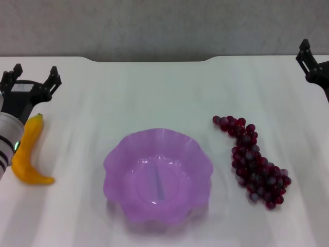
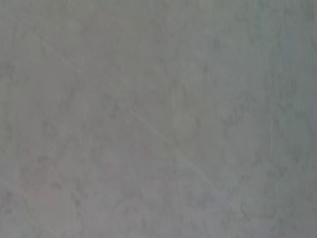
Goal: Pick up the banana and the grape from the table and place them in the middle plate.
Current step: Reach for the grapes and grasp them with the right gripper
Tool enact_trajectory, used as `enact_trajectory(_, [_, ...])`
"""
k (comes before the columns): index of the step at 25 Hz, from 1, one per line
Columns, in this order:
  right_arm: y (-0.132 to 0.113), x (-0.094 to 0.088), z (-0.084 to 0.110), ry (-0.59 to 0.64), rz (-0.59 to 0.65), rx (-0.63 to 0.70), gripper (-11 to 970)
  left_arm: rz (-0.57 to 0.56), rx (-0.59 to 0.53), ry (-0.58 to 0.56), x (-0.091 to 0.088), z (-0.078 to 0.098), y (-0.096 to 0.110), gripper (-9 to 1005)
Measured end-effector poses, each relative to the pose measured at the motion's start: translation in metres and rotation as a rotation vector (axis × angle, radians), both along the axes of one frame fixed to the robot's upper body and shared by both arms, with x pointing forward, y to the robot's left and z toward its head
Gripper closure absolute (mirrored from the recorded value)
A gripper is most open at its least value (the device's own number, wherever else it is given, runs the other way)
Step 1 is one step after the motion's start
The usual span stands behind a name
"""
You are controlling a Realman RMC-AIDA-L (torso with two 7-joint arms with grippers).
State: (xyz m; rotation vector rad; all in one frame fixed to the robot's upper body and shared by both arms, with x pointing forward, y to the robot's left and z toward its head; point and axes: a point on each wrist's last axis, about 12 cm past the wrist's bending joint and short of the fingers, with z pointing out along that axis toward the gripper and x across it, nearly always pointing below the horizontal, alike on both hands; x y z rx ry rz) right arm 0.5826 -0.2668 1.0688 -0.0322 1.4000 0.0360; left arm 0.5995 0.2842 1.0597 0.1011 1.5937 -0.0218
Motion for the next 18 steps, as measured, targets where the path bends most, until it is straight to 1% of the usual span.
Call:
enact_trajectory(6, [-0.0011, -0.003, 0.003, -0.037, -0.006, 0.011, 75, 0.004, 0.002, 0.006, -0.0009, -0.0016, 0.0011, 106])
enact_trajectory(18, [-0.0005, -0.0035, 0.0008, -0.021, -0.003, 0.018, 70, 0.006, 0.002, 0.005, 0.0002, -0.001, 0.001, 105])
